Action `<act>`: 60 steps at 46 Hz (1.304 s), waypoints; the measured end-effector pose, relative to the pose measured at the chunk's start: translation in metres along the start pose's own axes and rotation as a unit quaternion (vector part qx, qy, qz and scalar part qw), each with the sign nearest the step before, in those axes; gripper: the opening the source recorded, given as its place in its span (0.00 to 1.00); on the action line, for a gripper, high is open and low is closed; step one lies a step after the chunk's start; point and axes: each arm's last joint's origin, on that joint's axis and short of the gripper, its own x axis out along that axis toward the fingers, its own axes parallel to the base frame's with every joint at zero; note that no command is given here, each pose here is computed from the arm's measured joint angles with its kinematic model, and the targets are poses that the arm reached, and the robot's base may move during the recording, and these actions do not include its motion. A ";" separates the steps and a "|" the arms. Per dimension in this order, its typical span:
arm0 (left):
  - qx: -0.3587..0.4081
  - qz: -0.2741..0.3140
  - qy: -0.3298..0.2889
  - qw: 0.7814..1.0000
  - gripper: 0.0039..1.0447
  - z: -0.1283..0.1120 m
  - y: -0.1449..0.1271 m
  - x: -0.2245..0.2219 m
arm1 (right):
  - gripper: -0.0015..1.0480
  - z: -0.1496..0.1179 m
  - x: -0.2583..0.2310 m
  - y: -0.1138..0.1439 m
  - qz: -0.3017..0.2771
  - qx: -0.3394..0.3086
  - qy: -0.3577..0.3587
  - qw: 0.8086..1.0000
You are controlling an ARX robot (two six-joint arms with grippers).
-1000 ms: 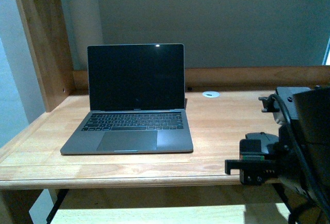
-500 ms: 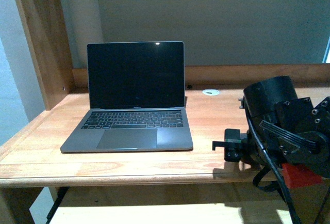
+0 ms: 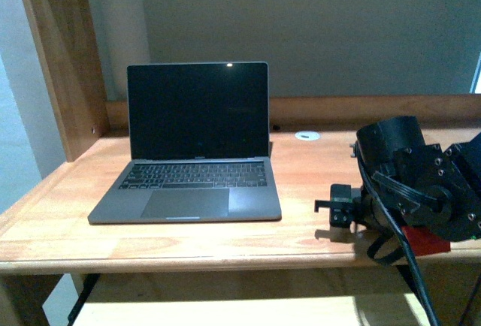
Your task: Place mouse
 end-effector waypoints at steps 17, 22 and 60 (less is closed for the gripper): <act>0.000 0.000 0.000 1.000 0.94 0.000 0.000 0.000 | 0.94 0.009 -0.027 -0.010 0.017 0.002 -0.047 0.999; 0.000 0.000 0.000 1.000 0.94 0.000 0.000 0.000 | 0.94 0.024 -0.065 -0.010 0.048 0.013 -0.090 0.995; 0.000 0.000 0.000 1.000 0.94 0.000 0.000 0.000 | 0.02 -0.035 -0.213 -0.107 0.092 -0.049 -0.275 0.956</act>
